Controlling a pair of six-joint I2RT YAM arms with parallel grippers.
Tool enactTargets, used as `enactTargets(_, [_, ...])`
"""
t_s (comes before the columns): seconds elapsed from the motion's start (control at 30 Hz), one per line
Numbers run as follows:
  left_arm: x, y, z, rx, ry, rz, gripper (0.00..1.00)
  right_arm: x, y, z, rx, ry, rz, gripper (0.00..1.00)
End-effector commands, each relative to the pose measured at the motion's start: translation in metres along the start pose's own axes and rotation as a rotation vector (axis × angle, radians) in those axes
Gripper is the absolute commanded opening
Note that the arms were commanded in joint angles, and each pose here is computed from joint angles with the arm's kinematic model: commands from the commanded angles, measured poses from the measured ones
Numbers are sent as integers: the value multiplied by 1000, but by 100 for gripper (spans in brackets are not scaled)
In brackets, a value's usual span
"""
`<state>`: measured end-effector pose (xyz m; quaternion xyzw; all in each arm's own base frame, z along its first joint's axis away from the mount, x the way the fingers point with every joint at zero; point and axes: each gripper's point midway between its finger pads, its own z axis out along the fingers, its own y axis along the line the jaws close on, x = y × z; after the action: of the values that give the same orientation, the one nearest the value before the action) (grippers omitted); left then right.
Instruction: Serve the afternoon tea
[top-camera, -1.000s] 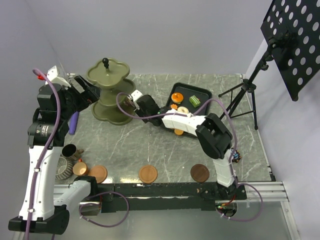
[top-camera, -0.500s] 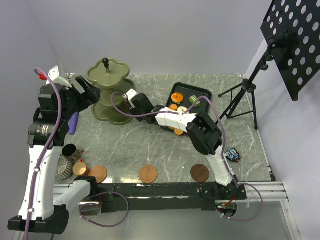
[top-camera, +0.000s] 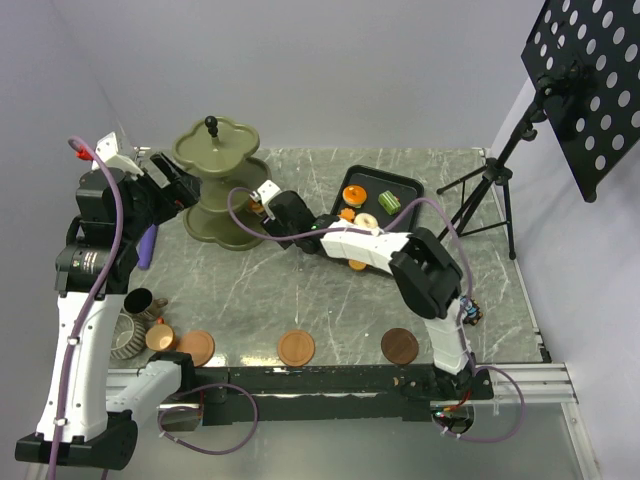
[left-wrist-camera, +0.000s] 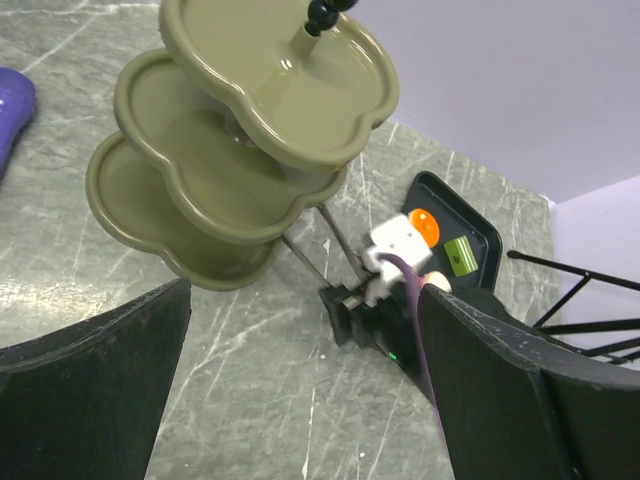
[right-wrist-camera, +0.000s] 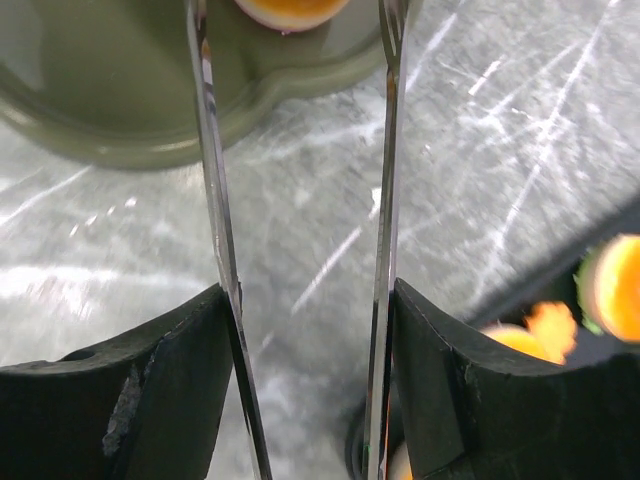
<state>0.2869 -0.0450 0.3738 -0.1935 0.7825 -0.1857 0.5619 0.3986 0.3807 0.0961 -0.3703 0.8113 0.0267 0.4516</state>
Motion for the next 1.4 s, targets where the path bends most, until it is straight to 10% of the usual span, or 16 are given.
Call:
enactTargets(0.0, [-18, -1, -9, -6, -86, 7, 100, -50, -18, -52, 27, -133, 60, 66])
enactTargets(0.73, [-14, 3, -14, -10, -132, 69, 100, 74, -71, -191, 171, 154, 287, 62])
enactTargets(1.37, [-12, -3, -15, 10, -119, 75, 100, 110, -139, -199, 33, 397, 568, 62])
